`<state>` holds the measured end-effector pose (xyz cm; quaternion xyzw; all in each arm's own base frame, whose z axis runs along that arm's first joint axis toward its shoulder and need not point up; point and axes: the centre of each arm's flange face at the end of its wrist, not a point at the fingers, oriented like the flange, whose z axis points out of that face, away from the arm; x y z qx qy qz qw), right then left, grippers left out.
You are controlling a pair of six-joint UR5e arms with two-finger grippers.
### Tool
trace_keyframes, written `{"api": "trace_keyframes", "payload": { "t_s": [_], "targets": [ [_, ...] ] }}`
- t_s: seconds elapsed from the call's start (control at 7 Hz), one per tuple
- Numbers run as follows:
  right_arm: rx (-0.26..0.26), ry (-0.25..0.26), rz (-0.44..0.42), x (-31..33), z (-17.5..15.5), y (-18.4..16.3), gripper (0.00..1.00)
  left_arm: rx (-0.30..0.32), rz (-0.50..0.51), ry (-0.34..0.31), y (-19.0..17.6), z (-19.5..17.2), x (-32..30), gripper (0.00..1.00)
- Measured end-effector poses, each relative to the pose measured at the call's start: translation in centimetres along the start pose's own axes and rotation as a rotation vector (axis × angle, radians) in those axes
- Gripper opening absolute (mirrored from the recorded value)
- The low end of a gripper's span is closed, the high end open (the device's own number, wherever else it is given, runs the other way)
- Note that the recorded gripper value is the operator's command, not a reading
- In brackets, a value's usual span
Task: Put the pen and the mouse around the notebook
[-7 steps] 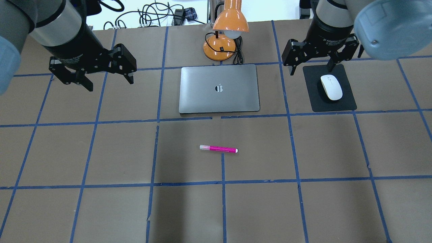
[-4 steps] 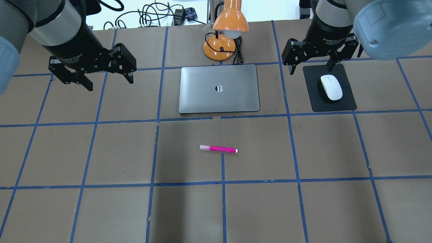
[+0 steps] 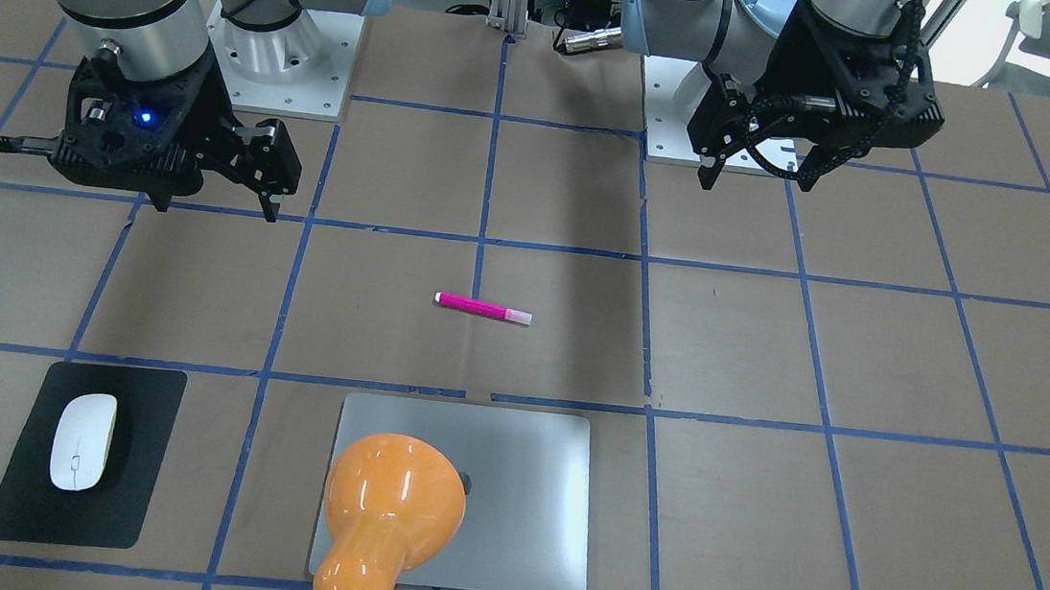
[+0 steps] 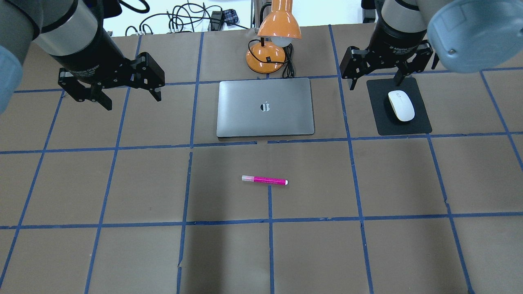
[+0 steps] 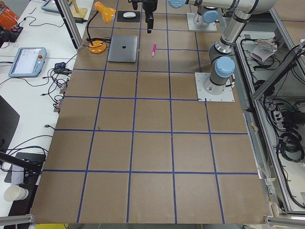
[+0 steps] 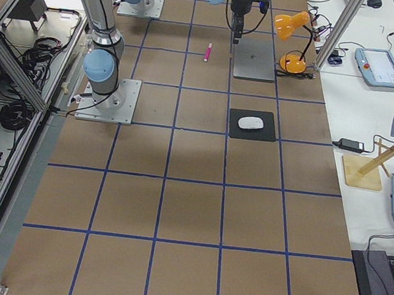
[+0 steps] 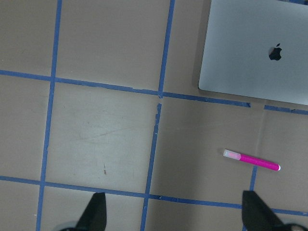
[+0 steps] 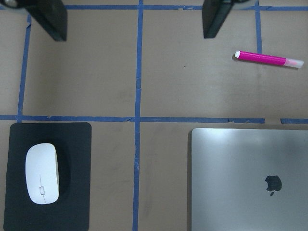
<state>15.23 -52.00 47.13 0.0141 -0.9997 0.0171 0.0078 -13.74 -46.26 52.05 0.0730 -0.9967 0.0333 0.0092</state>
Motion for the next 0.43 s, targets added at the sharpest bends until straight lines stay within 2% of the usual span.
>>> {"api": "trace_keyframes", "payload": {
  "t_s": [0.43],
  "targets": [
    [-0.011,-0.006,-0.003,-0.12,0.64,-0.45,1.00,-0.001,0.000,-0.001,-0.02,0.08,-0.01,1.00]
  ]
}}
